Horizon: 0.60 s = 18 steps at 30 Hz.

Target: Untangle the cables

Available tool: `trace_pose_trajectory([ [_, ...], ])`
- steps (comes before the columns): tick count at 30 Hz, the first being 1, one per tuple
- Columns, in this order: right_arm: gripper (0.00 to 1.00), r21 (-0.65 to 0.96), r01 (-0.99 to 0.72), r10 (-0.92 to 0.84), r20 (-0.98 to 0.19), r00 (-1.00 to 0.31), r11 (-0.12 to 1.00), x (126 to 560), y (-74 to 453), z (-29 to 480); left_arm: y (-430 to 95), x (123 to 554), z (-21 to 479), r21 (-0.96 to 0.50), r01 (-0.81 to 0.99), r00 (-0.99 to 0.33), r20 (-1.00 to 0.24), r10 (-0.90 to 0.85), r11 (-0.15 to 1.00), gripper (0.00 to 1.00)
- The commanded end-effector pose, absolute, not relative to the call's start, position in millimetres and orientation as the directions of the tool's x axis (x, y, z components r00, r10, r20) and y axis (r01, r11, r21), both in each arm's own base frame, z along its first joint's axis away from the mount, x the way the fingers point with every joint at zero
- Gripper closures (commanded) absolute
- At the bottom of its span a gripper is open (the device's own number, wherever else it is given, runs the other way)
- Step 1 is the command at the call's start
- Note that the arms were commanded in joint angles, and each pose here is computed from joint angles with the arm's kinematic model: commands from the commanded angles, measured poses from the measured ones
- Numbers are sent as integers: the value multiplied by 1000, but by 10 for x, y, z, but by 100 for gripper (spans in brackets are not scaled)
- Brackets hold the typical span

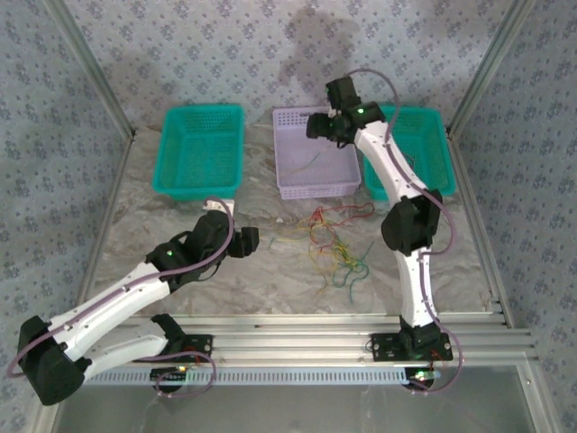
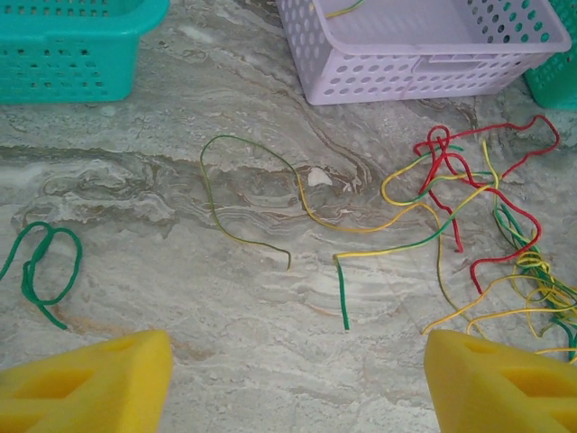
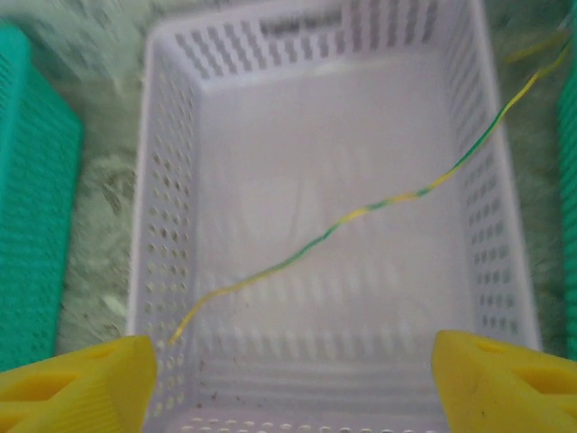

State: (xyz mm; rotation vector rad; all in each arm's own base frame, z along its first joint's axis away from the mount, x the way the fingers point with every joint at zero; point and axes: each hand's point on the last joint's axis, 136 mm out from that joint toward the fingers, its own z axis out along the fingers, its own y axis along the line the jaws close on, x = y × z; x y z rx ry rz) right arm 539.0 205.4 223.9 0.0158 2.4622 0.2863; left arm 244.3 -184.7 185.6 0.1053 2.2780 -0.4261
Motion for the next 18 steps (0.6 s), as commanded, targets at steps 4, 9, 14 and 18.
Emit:
trace_pose_trajectory([
  [4,17,256,-39,100,-506,-856,966,5343,2237,1845,-1783,2431,1945,-237,217,-656,-754,-38,947,25],
  [9,15,279,0,144,-495,-857,960,5503,2190,1634,-1725,2442,1931,-217,194,-653,-756,-39,957,10],
  [14,15,246,64,180,-487,-855,967,5648,1986,1380,-1714,2450,1949,-211,193,-647,-761,-37,958,8],
  [18,15,264,103,227,-498,-837,959,5800,1875,1291,-1722,2452,1953,-213,195,-648,-761,-38,957,8],
])
